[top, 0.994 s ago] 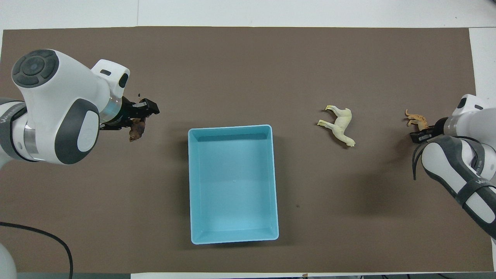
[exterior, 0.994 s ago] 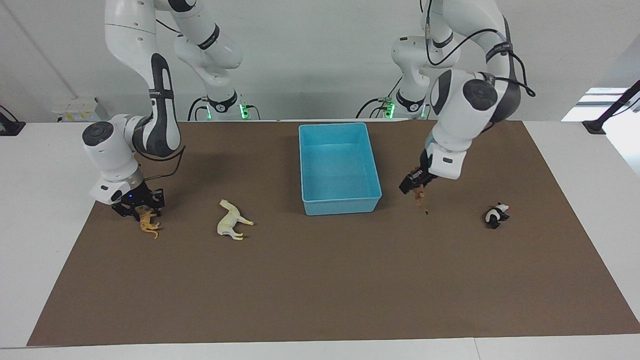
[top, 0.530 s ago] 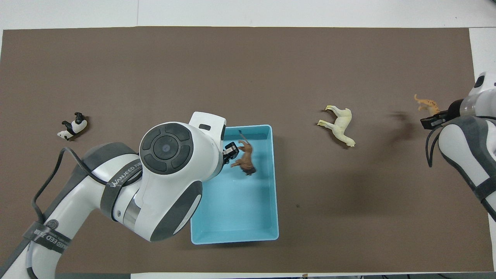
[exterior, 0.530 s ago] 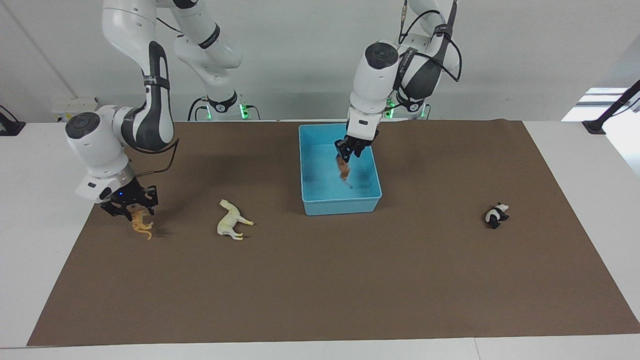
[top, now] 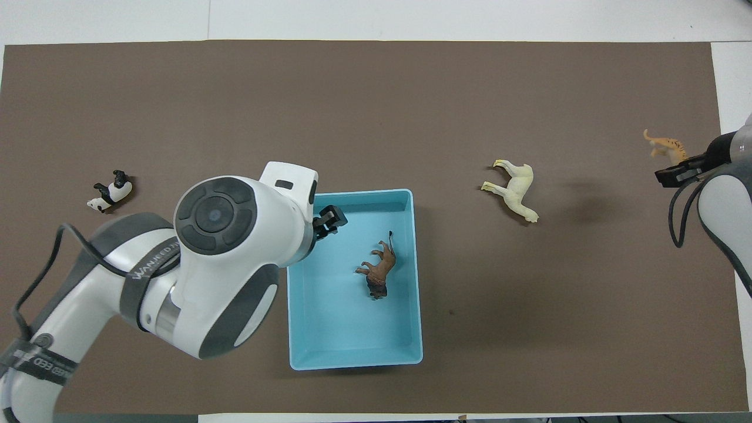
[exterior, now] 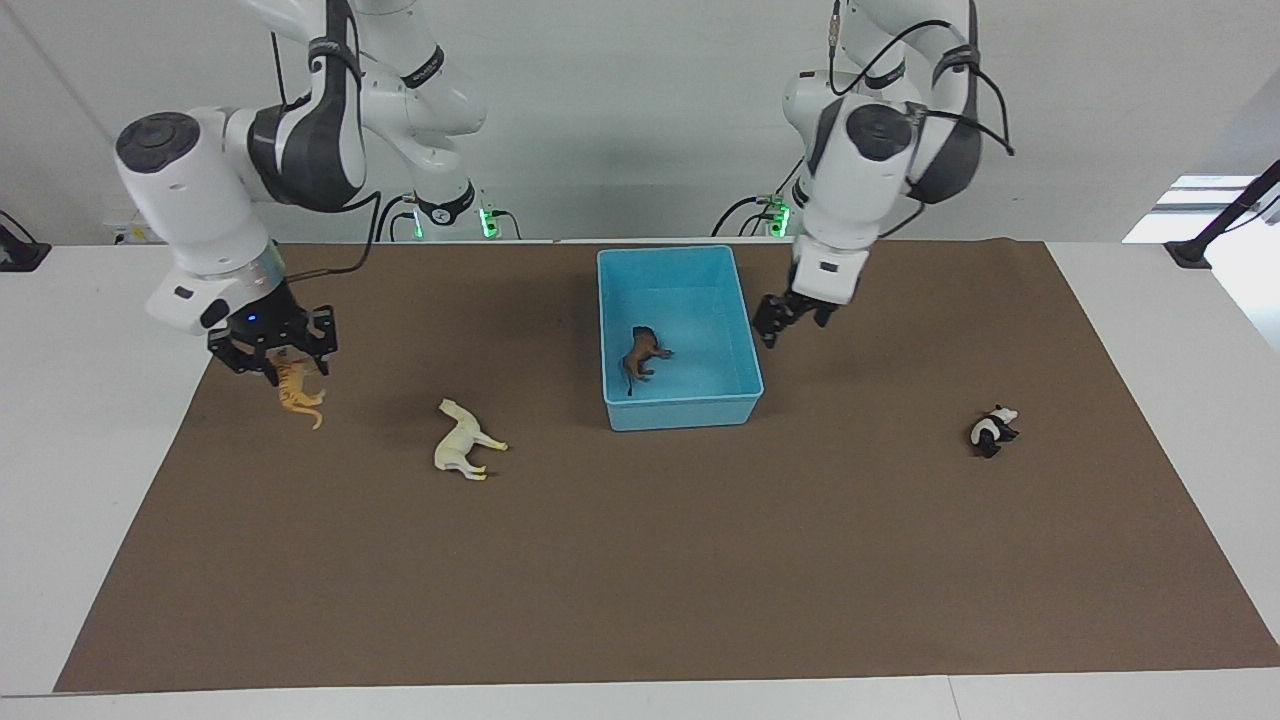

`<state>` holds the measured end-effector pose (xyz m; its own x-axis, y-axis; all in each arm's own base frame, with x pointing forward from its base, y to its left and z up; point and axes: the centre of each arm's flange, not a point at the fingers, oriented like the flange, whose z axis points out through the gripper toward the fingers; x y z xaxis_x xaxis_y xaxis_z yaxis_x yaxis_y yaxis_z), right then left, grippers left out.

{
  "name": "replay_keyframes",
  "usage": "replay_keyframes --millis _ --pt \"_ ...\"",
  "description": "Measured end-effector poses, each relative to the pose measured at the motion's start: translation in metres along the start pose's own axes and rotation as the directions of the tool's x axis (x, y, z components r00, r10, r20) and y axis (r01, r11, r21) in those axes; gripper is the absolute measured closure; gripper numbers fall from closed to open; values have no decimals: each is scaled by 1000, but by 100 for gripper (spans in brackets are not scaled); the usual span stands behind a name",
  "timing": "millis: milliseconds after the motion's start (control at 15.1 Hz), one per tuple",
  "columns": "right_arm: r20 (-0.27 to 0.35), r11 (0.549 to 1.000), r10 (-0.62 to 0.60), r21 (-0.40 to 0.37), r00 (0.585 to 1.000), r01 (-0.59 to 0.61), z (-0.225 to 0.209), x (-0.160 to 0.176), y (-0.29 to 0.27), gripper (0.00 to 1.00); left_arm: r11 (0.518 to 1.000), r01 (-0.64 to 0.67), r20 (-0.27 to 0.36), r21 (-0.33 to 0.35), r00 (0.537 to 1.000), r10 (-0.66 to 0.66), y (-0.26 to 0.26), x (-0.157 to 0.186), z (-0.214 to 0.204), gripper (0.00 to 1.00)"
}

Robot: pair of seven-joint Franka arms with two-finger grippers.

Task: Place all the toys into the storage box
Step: 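Drop the tan animal into the box while the left gripper returns, then grasp the cow with the left gripper while the right gripper reaches the white horse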

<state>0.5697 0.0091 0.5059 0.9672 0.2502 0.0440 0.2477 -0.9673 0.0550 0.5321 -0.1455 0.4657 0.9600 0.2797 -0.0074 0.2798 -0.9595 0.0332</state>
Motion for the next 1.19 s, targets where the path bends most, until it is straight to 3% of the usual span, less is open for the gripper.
replay_keyframes --millis 199,331,596,795,928,1193 --pt "-31 994 110 18 993 -110 -36 18 -145 41 982 -185 -15 30 983 185 -108 51 4 0" --pt "-51 989 143 41 988 -141 -38 12 -254 41 949 -296 -36 107 953 301 -144 66 16 0" --pt "-67 987 143 85 987 -137 20 -1 -397 41 914 -379 -59 146 919 390 -188 81 60 0" --pt "-65 986 143 99 988 -137 92 -7 -432 41 890 -429 -94 154 891 445 -225 86 91 0" --pt "-43 980 182 93 982 -177 112 -15 -445 37 885 -439 -94 155 885 455 -240 88 101 0" --pt "-3 971 235 53 972 -234 85 -9 -440 1 883 -446 -94 148 882 462 -240 91 117 0"
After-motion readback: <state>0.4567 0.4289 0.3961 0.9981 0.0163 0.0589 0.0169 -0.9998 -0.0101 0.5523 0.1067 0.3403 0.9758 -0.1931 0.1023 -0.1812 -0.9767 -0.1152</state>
